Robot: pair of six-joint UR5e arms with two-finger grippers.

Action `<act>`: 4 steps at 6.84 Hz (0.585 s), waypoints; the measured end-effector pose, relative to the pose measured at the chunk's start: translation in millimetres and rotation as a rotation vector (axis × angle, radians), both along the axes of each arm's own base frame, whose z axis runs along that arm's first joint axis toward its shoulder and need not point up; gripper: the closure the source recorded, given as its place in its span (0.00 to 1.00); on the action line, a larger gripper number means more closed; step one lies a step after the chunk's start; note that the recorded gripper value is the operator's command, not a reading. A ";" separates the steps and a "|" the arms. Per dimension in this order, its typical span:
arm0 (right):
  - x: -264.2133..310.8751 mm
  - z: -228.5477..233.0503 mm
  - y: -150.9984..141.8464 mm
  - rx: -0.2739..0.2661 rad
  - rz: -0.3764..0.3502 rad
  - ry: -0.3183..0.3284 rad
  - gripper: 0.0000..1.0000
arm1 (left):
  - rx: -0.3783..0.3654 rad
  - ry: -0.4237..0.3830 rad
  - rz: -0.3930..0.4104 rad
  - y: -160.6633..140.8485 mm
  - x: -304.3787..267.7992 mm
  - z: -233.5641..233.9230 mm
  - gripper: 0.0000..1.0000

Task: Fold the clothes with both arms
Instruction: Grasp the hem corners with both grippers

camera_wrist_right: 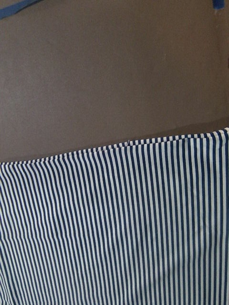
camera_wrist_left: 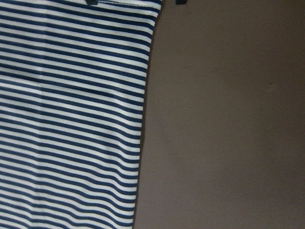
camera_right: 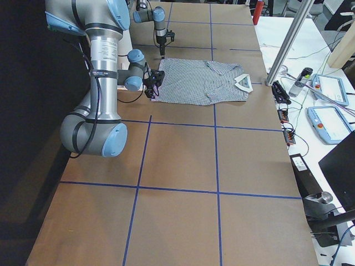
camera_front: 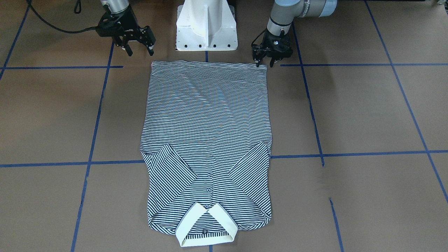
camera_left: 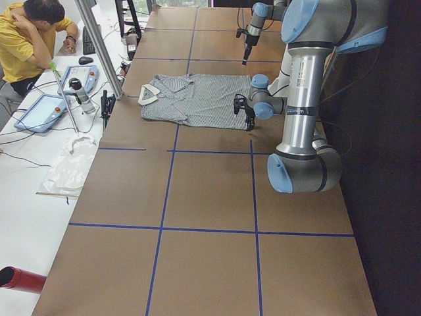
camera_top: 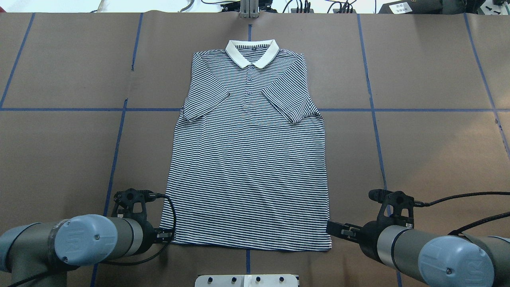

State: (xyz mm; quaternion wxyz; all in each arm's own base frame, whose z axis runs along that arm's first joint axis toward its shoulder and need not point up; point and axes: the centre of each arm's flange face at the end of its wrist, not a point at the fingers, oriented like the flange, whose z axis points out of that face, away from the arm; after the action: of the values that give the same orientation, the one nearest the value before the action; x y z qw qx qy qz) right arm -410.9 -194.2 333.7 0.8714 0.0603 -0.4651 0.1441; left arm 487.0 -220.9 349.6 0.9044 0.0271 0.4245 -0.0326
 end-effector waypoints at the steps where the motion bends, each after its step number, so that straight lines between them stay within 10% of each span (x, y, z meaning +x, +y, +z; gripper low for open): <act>1: 0.0 -0.1 -0.1 0.000 0.001 0.000 0.08 | 0.000 -0.001 0.002 0.7 0.9 0.5 0.38; 4: 0.0 -0.4 -0.5 0.000 0.006 -0.001 0.08 | -0.001 -0.006 0.011 3.9 4.6 2.6 0.40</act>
State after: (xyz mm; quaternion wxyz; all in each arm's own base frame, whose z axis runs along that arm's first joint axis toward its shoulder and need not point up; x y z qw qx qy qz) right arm -410.9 -194.6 333.4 0.8707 0.0618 -0.4655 0.1465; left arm 491.7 -217.1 352.2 0.9059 0.0245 0.4219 -0.0280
